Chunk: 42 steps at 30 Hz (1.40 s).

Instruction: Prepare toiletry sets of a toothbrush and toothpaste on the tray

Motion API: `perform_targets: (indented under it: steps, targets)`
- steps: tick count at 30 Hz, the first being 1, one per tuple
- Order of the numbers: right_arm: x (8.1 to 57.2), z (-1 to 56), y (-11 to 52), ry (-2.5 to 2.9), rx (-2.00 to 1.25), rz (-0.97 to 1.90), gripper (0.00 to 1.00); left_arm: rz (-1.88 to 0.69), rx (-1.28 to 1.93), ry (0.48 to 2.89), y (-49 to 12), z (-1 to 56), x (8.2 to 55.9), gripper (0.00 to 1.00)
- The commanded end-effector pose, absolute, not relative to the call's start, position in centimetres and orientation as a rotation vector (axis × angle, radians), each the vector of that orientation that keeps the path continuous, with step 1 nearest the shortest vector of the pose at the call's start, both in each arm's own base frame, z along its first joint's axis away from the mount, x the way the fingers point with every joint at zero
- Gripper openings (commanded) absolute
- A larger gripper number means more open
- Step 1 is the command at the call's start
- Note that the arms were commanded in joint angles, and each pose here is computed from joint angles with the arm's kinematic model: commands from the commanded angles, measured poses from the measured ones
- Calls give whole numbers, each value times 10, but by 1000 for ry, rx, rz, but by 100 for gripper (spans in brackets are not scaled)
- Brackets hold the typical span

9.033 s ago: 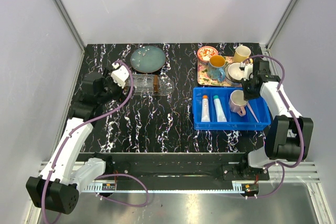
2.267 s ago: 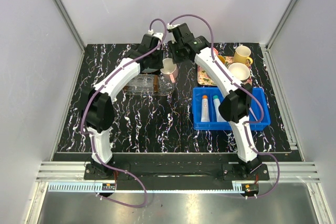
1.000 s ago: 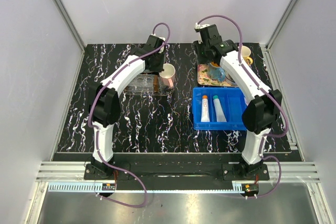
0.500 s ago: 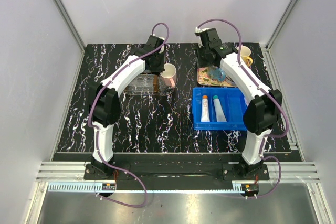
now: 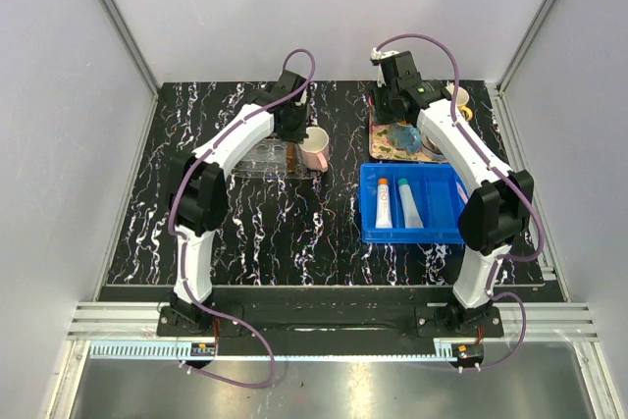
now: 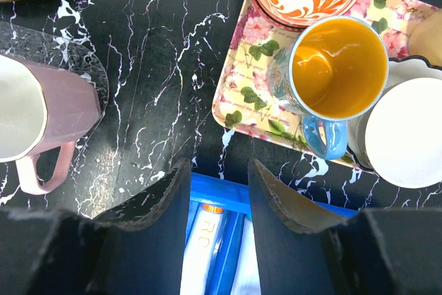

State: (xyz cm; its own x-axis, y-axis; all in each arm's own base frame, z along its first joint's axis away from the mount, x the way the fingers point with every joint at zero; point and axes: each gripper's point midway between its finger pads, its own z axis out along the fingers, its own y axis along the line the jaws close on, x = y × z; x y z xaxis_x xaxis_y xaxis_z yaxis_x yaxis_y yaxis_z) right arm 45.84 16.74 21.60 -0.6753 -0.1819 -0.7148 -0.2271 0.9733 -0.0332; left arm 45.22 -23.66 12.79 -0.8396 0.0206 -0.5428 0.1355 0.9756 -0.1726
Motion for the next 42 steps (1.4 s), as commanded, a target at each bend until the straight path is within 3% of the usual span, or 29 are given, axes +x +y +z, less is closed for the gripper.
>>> perform_targets:
  steps: [1, 42]
  targets:
    - [459, 243, 164, 2255, -268, 98, 44, -354, 65, 2444, -251, 166, 469, 0]
    - [457, 231, 166, 2274, -269, 136, 44, -240, 52, 2451, -241, 152, 483, 0]
